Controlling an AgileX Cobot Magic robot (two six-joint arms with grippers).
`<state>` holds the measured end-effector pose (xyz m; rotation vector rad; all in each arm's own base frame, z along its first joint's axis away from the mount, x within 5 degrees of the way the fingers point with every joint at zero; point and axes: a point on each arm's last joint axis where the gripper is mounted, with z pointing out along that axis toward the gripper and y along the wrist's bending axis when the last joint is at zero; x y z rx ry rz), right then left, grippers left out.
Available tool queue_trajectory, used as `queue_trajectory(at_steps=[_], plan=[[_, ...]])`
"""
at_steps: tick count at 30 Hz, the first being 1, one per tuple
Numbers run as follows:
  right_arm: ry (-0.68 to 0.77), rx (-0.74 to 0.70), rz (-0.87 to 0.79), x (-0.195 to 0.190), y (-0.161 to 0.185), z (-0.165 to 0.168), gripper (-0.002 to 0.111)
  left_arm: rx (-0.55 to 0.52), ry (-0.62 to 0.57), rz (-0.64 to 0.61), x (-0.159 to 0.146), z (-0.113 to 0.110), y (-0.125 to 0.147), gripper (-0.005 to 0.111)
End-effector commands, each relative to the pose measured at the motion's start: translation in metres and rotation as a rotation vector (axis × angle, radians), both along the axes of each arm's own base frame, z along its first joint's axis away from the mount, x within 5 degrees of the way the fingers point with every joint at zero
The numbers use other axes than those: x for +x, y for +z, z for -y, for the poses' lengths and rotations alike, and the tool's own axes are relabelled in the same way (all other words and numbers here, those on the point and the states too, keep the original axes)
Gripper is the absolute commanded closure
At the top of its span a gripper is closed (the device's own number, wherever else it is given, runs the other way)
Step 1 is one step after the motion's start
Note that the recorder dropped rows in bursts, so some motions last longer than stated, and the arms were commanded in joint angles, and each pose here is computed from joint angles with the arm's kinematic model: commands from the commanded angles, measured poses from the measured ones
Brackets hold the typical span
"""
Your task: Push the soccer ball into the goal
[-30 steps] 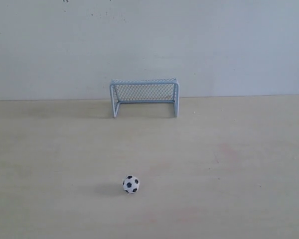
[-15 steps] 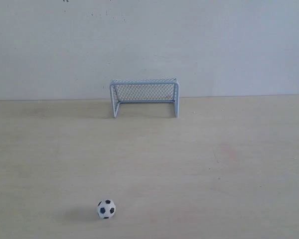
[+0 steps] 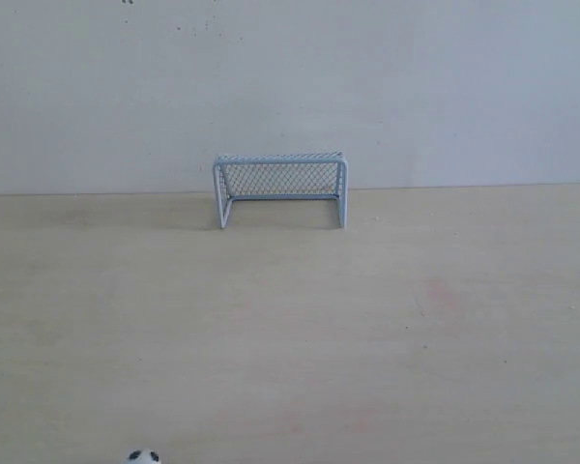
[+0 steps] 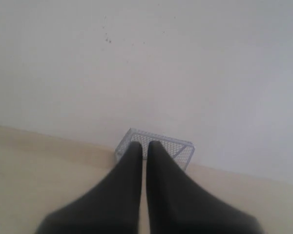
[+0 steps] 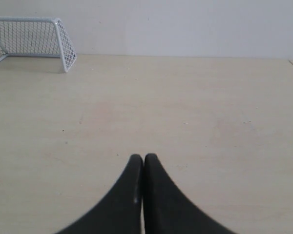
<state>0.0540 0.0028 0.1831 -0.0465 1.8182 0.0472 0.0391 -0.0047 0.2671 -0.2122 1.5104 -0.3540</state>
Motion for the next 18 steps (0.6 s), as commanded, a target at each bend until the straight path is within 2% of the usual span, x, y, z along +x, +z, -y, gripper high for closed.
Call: queue_trajectory(at_steps=[1, 4, 11, 15, 18], plan=[[-0.003, 0.0, 0.013, 0.0, 0.001, 0.0, 0.109, -0.018, 0.011, -0.021, 0.007, -0.001, -0.02, 0.102], [-0.003, 0.0, 0.013, 0.0, 0.001, 0.0, 0.109, -0.008, 0.015, -0.027, 0.01, -0.001, -0.03, 0.102], [-0.003, 0.0, 0.013, 0.0, 0.001, 0.0, 0.109, 0.104, 0.03, -0.03, 0.012, -0.001, -0.039, 0.102], [-0.003, 0.0, 0.013, 0.0, 0.001, 0.0, 0.109, 0.169, 0.032, -0.077, 0.015, -0.001, -0.056, 0.102], [-0.003, 0.0, 0.013, 0.0, 0.001, 0.0, 0.109, 0.175, 0.035, -0.079, 0.017, -0.002, -0.065, 0.102]])
